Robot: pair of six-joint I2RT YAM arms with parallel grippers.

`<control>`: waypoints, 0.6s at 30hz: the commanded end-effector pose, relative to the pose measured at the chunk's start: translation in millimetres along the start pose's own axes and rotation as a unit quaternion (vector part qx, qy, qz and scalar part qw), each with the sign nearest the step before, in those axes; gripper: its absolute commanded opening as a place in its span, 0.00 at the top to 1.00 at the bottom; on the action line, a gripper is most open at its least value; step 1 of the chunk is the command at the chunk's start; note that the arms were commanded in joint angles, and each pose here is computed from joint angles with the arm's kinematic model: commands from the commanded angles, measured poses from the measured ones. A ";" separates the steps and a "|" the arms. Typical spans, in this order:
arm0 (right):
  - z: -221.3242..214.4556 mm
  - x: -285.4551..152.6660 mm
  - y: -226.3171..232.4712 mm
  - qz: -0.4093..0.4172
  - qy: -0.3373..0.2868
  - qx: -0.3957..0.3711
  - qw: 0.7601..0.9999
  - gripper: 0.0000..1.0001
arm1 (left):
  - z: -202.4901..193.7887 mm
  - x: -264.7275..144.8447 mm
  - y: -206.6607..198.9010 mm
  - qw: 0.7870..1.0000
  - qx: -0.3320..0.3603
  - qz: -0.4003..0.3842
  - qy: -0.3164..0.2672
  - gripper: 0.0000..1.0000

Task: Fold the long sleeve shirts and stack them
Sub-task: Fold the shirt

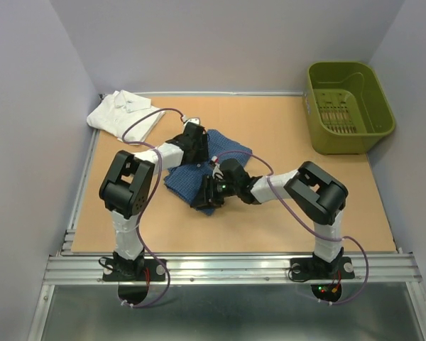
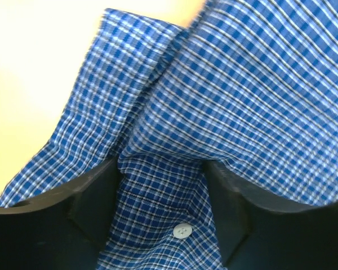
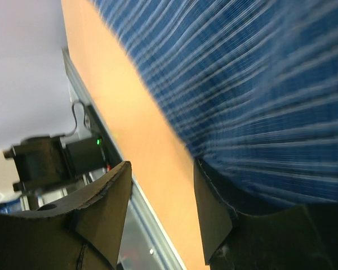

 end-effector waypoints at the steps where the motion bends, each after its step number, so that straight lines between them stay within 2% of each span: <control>1: -14.6 -8.9 15.2 -0.011 -0.013 -0.004 1.000 0.46 | 41.3 -31.9 7.3 0.997 0.022 0.000 -0.080 0.22; 5: 3.2 -33.9 35.6 -0.012 -0.079 -0.046 0.996 0.46 | 86.3 -77.7 15.9 0.988 -0.017 -0.007 -0.153 0.17; 6: 6.9 -40.3 37.7 -0.015 -0.091 -0.048 0.995 0.46 | 99.3 -95.6 22.8 0.983 -0.035 -0.002 -0.178 0.13; 9: 28.3 -66.6 50.1 -0.001 -0.133 -0.059 0.989 0.45 | 119.7 -132.8 36.4 0.972 -0.095 0.007 -0.215 0.11; 11: 49.6 -86.1 51.7 0.001 -0.159 -0.055 0.986 0.45 | 119.3 -147.3 46.8 0.968 -0.132 0.016 -0.210 0.11; 14: 77.0 -105.2 58.9 0.020 -0.178 -0.048 0.983 0.45 | 107.3 -173.4 45.5 0.963 -0.175 -0.010 -0.205 0.13; 16: 91.4 -107.9 60.5 0.022 -0.189 -0.045 0.981 0.45 | 78.6 -167.0 39.2 0.967 -0.191 -0.027 -0.169 0.16; 18: 102.9 -105.1 72.8 0.032 -0.192 -0.054 0.979 0.45 | 60.1 -167.8 36.2 0.967 -0.199 -0.037 -0.156 0.20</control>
Point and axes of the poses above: each gripper's point midway between its finger pads, its own x axis out along the fingers, its own y axis along the line the jaws close on, z = x × y, the point moved 5 cm from there along -x, back along the fingers, and after that the axes turned 14 degrees about x, right-handed, at the moved point
